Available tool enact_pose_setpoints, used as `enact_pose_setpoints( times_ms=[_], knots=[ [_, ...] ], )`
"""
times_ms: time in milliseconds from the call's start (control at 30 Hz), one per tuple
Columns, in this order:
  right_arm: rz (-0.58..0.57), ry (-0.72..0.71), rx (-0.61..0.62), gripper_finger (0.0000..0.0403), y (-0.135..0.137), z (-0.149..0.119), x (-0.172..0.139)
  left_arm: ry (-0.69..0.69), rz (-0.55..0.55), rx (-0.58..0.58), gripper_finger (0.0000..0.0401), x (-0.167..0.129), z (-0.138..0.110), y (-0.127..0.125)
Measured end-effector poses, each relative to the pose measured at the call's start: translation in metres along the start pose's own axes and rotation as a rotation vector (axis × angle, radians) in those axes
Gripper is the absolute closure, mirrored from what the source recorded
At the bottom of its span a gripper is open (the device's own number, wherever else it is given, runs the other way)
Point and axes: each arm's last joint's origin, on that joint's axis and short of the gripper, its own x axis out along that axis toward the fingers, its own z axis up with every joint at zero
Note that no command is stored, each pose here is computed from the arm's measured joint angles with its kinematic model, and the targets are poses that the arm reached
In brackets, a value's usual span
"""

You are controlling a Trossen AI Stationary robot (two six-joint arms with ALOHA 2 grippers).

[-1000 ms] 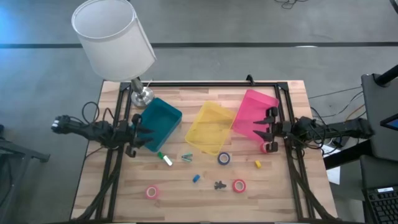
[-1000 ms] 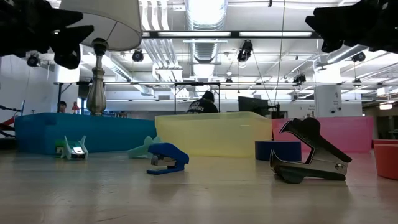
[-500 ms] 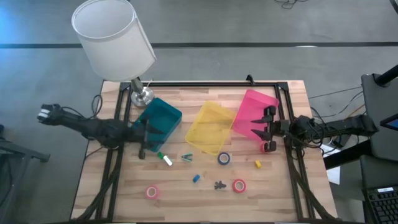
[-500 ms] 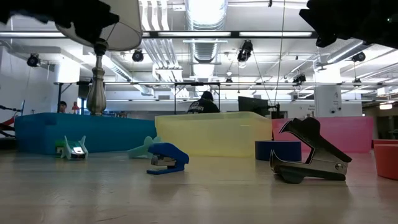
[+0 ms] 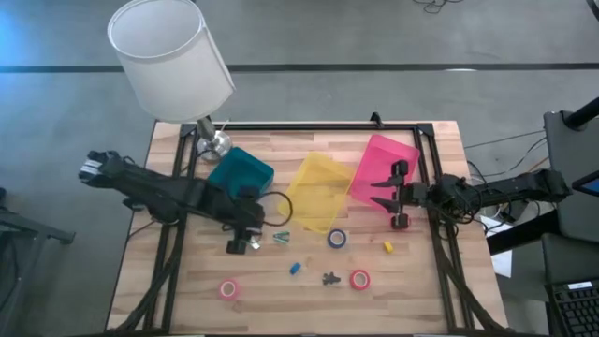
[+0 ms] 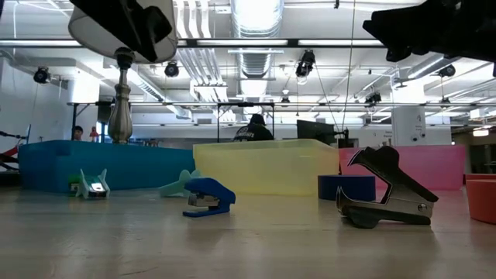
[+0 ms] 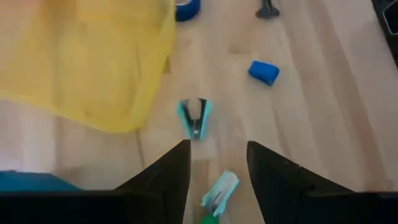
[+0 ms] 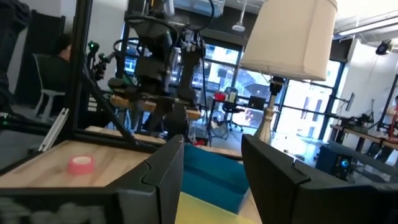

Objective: Pick and place Stapler, Stapler remover, tape
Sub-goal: Put the green stapler into the blue bin

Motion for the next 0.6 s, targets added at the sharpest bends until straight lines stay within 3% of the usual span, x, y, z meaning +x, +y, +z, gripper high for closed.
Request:
enact_pose_setpoints(
  times_ms=[333, 600],
  knots=[
    [0.002, 0.009, -0.019, 0.0243, 0.000, -0.001, 0.001, 0.265, -0.020, 0.018, 0.0240, 0.050, -0.014, -0.008],
    [0.002, 0.011, -0.019, 0.0243, 0.000, -0.002, 0.001, 0.433, -0.022, 0.051, 0.0240, 0.068, -0.027, -0.016]
  ],
)
